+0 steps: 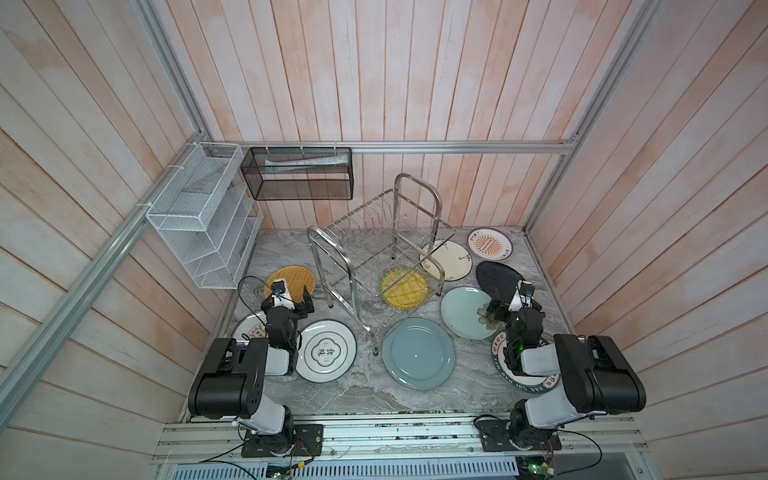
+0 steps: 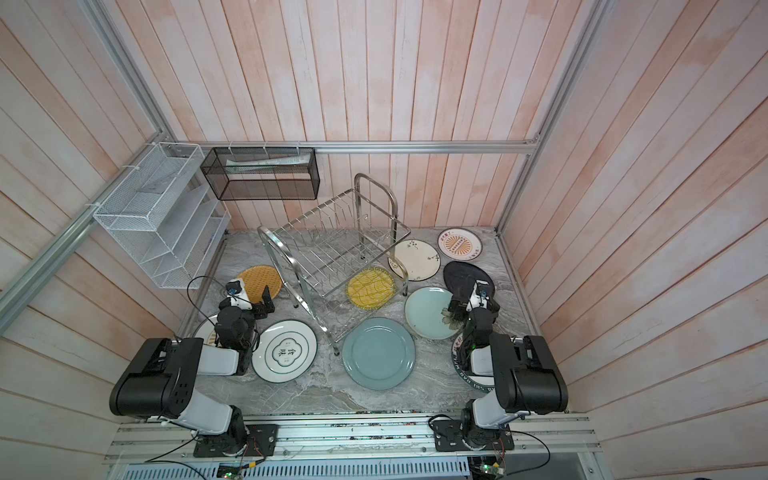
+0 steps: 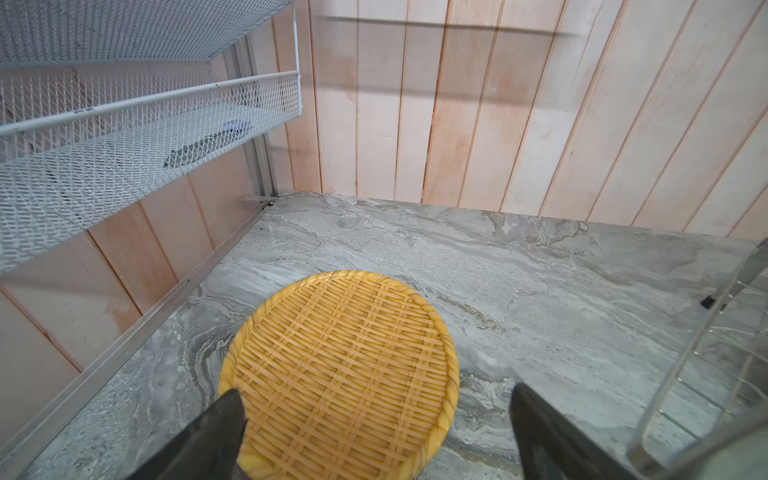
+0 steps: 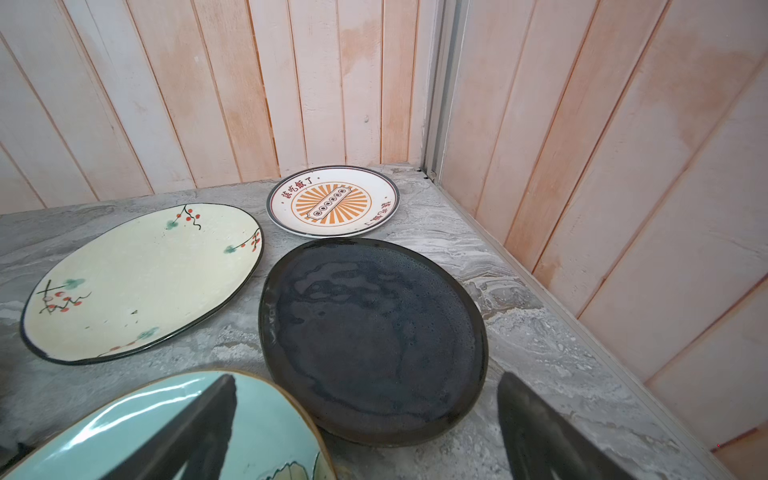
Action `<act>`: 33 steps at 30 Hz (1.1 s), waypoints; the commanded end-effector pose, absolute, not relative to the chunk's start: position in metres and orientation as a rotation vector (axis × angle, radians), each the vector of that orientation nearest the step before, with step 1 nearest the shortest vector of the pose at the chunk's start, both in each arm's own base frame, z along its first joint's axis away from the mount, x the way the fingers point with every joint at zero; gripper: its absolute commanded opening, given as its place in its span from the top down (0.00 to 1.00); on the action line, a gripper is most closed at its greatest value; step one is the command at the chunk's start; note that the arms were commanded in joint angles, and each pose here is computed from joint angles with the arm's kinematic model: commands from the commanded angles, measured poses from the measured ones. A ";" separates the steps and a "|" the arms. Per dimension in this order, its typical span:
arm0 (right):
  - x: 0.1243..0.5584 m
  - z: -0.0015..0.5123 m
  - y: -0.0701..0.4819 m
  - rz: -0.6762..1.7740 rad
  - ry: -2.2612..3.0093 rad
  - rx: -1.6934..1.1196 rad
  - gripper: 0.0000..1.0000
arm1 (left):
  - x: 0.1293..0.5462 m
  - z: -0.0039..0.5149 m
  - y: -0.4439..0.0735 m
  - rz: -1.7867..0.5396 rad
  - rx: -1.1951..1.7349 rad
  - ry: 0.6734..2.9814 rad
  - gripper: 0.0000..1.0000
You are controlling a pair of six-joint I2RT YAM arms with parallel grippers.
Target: Load the plates into the dish rack
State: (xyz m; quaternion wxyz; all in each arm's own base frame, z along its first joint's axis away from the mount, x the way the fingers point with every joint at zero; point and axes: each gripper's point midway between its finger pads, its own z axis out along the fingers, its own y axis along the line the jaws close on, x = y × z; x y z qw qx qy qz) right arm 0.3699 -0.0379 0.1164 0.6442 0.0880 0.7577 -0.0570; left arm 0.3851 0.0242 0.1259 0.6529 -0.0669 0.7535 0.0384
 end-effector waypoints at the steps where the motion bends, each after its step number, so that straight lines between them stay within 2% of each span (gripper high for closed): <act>1: 0.373 0.125 -0.036 -0.126 1.701 0.193 0.02 | 0.388 0.128 0.017 0.061 -0.100 1.712 0.00; 33: 0.374 0.125 -0.037 -0.125 1.702 0.199 0.02 | 0.388 0.128 0.017 0.060 -0.098 1.711 0.00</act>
